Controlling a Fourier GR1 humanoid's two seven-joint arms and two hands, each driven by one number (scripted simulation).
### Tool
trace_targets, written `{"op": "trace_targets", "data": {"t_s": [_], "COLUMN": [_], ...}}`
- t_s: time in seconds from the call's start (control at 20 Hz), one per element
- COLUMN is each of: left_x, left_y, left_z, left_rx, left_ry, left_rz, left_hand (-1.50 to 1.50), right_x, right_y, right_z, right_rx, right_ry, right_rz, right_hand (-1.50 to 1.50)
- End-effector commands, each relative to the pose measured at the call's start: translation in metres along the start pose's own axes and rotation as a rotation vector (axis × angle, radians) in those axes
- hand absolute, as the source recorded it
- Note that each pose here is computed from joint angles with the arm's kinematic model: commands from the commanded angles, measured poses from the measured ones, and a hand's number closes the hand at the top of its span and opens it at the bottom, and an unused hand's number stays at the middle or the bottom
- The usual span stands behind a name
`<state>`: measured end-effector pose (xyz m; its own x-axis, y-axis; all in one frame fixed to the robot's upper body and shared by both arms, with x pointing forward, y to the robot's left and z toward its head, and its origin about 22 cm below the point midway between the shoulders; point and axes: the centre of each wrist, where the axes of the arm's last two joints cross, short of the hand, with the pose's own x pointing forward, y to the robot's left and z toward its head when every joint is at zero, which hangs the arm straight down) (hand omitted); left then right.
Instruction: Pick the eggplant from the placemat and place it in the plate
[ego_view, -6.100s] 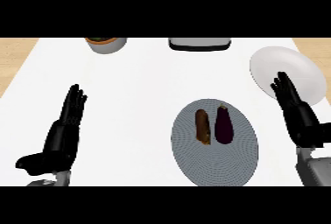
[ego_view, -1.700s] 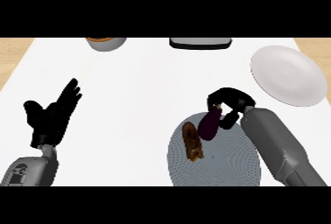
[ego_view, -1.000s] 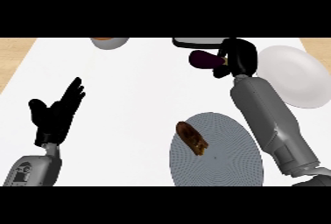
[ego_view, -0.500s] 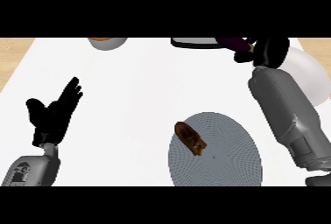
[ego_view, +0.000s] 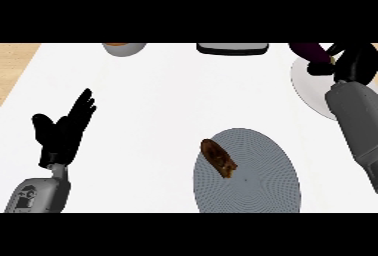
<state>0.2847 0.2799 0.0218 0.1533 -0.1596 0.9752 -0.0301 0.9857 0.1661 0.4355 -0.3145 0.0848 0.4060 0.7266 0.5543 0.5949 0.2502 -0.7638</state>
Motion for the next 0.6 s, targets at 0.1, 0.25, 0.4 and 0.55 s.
{"op": "trace_targets", "data": {"t_s": [0.1, 0.25, 0.4, 0.55], "left_x": [-0.005, 0.001, -0.005, 0.005], "left_y": [-0.011, -0.013, 0.003, -0.011], "left_z": [0.009, -0.006, -0.002, -0.009], "left_rx": [-0.032, -0.027, -0.025, -0.016], "left_ry": [-0.025, -0.008, -0.021, -0.032], "left_rz": [-0.002, 0.006, -0.013, -0.003], "left_hand": [0.00, 0.00, 0.00, 0.00], "right_x": [-0.065, -0.076, -0.082, -0.115], "right_y": [-0.028, -0.024, -0.022, -0.022], "right_z": [-0.028, -0.023, -0.021, -0.012], "right_rx": [0.027, 0.154, 0.214, 0.306], "right_ry": [0.051, 0.073, 0.157, 0.157], "right_rz": [0.084, 0.136, 0.000, -0.006], "right_hand": [1.50, 1.50, 1.50, -1.50]}}
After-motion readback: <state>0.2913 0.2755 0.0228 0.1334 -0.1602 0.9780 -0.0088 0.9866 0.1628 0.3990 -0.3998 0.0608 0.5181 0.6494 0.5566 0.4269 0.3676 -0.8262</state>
